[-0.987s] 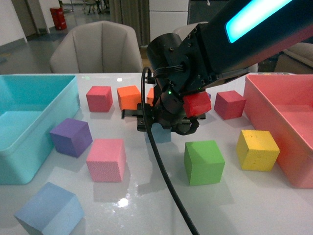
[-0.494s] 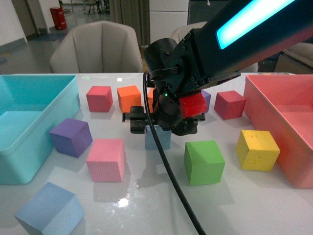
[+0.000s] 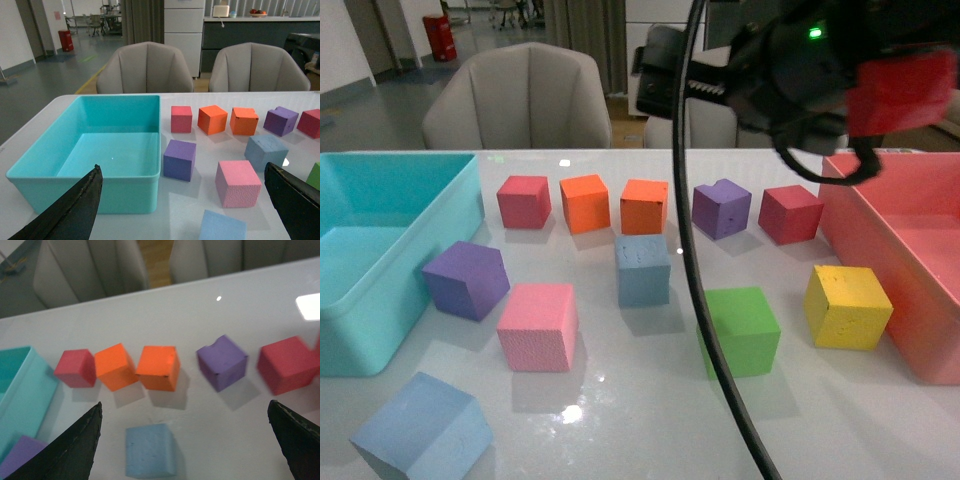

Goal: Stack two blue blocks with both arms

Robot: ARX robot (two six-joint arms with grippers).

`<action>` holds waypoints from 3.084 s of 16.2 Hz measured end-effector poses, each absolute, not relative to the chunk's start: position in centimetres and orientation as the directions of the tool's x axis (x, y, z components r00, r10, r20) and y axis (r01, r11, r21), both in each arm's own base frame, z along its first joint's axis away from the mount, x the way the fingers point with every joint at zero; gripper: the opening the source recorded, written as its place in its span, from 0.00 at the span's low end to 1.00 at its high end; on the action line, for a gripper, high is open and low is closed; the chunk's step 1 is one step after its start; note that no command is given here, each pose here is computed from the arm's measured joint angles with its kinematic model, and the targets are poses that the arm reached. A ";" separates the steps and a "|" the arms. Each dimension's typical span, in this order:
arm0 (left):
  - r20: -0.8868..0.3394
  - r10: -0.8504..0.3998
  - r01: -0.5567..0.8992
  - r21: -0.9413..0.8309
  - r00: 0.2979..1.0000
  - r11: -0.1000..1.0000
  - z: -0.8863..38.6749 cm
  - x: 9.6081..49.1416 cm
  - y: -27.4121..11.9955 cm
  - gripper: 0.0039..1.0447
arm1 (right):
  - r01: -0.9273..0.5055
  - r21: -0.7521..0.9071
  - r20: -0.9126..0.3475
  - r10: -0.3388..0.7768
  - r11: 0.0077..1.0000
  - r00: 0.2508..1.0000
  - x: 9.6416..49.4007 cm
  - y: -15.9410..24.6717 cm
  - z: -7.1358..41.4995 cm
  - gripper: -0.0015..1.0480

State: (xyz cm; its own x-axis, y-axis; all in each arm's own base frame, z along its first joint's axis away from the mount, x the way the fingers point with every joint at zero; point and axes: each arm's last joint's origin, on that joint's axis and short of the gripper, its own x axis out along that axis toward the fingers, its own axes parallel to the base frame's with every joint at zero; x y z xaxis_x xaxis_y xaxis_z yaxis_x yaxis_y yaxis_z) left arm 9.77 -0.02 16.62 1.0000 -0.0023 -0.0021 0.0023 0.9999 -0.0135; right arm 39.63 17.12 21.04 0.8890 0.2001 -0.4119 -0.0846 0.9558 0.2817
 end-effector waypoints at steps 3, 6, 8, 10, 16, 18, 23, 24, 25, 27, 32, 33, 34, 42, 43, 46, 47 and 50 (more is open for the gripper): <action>-0.002 -0.002 0.002 -0.014 1.000 1.000 16.6 9.8 0.0 0.94 | -0.067 0.129 -0.250 0.098 0.989 0.963 30.4 14.5 22.3 0.94; -0.002 -0.002 0.002 -0.014 1.000 1.000 16.6 9.8 0.0 0.94 | -0.047 0.039 -0.240 0.055 0.998 0.969 23.1 12.0 21.1 0.94; -0.002 -0.002 0.002 -0.014 1.000 1.000 16.6 9.8 0.0 0.94 | 0.004 0.039 -0.206 0.004 0.999 0.979 19.8 9.9 21.2 0.94; -0.002 -0.002 0.002 -0.014 1.000 1.000 16.6 9.8 0.0 0.94 | -0.001 0.071 -0.080 0.006 0.997 0.997 18.3 8.4 21.4 0.86; -0.002 -0.002 0.002 -0.014 1.000 1.000 16.6 9.8 0.0 0.94 | 0.007 0.021 -0.036 -0.007 1.000 0.999 15.5 4.5 19.6 0.62; -0.002 -0.002 0.002 -0.014 1.000 1.000 16.6 9.8 0.0 0.94 | 0.011 0.020 -0.024 -0.010 1.000 1.000 14.9 3.6 18.9 0.55; -0.002 -0.002 0.002 -0.014 1.000 1.000 16.6 9.8 0.0 0.94 | 0.023 0.017 -0.018 -0.023 1.000 1.000 14.0 2.2 18.0 0.37; -0.002 -0.002 0.002 -0.014 1.000 1.000 16.6 9.8 0.0 0.94 | 0.007 0.015 -0.005 -0.007 1.000 1.000 13.7 1.9 18.1 0.25; -0.002 -0.002 0.002 -0.014 1.000 1.000 16.6 9.8 0.0 0.94 | -0.004 0.010 -0.005 0.004 1.000 1.000 13.4 1.7 18.0 0.13; -0.002 -0.002 0.002 -0.014 1.000 1.000 16.6 9.8 0.0 0.94 | 0.008 0.005 -0.003 -0.008 1.000 1.000 12.8 1.1 17.6 0.02; -0.002 -0.002 0.002 -0.014 1.000 1.000 16.6 9.8 0.0 0.94 | 0.001 0.002 0.013 -0.001 1.000 1.000 11.7 0.0 17.1 0.02; -0.002 -0.002 0.002 -0.014 1.000 1.000 16.6 9.8 0.0 0.94 | 0.001 0.002 0.012 -0.001 1.000 1.000 11.6 0.0 17.0 0.02; -0.002 -0.002 0.002 -0.014 1.000 1.000 16.6 9.8 0.0 0.94 | 0.001 0.002 0.015 -0.001 1.000 1.000 11.3 0.0 17.1 0.02; -0.002 -0.002 0.002 -0.014 1.000 1.000 16.6 9.8 0.0 0.94 | 0.000 0.002 0.004 0.000 1.000 1.000 9.7 0.0 16.7 0.14; -0.002 -0.002 0.002 -0.014 1.000 1.000 16.6 9.8 0.0 0.94 | 0.000 0.002 0.004 0.000 1.000 1.000 9.7 0.0 16.7 0.16; -0.002 -0.002 0.002 -0.014 1.000 1.000 16.6 9.8 0.0 0.94 | 0.000 0.002 0.004 0.000 1.000 1.000 9.7 0.0 16.7 0.24; -0.002 -0.002 0.002 -0.014 1.000 1.000 16.6 9.8 0.0 0.94 | 0.000 0.002 0.004 0.000 1.000 1.000 9.7 0.0 16.7 0.28; -0.002 -0.002 0.002 -0.014 1.000 1.000 16.6 9.8 0.0 0.94 | 0.000 0.002 0.004 0.000 1.000 1.000 9.7 0.0 16.7 0.38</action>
State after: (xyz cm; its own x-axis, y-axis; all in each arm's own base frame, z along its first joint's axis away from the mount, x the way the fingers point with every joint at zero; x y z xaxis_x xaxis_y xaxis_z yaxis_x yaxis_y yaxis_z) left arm 9.77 -0.02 16.62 1.0000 -0.0019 -0.0021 0.0019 0.9999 -0.0135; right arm 9.72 0.00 16.68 1.0000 0.0004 0.0044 -0.0004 1.0000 0.0021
